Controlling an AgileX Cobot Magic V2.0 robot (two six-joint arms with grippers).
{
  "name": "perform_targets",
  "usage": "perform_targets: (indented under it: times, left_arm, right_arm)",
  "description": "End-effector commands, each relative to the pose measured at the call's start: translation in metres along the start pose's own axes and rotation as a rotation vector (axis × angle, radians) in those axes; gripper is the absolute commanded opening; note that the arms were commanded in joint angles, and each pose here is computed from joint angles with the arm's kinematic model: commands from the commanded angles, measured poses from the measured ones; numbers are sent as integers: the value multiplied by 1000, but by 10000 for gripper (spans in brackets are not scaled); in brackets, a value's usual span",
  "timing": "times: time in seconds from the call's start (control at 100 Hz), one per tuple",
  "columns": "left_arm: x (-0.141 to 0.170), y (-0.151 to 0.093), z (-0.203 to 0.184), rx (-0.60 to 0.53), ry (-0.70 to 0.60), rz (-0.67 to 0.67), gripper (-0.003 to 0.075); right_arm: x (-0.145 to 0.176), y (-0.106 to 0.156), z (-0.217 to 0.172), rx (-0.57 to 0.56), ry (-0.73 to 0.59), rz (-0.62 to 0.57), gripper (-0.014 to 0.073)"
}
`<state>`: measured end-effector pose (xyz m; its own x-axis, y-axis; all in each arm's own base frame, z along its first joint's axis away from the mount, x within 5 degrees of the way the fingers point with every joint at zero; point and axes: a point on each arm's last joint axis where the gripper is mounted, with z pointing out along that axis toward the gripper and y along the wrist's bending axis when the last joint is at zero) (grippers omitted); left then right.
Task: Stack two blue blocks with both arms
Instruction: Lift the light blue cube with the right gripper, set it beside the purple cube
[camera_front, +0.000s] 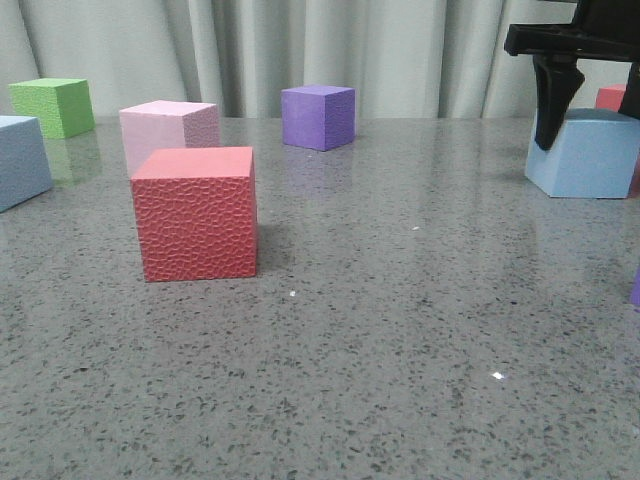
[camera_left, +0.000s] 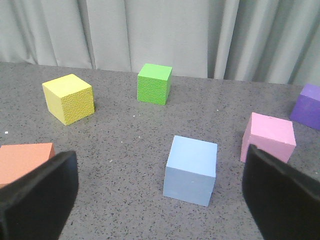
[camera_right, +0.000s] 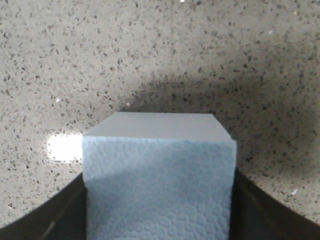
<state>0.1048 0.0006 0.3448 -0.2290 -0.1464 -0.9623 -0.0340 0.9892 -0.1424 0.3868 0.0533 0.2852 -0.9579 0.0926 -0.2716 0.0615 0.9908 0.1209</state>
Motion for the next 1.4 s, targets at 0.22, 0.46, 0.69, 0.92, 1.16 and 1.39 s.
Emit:
perform_targets:
  times: [0.22, 0.46, 0.69, 0.92, 1.16, 1.39]
  left_arm:
    - [-18, -2, -2, 13, -107, -11, 637]
    - [-18, -2, -2, 13, -107, -11, 637]
    - [-18, -2, -2, 13, -107, -11, 637]
    - [-18, -2, -2, 13, -107, -11, 637]
    - [-18, -2, -2, 13, -108, -11, 637]
    - [-18, -2, -2, 15, -108, -17, 637]
  right_arm:
    - [-4, 26, -54, -107, -73, 15, 379]
    - [2, 78, -73, -175, -133, 3, 379]
    - [9, 122, -69, -232, -139, -26, 379]
    - [13, 151, -52, -270, -144, -24, 379]
    - [11, 165, -38, -306, -140, -14, 379]
    - [8, 167, -38, -329, -175, -8, 379]
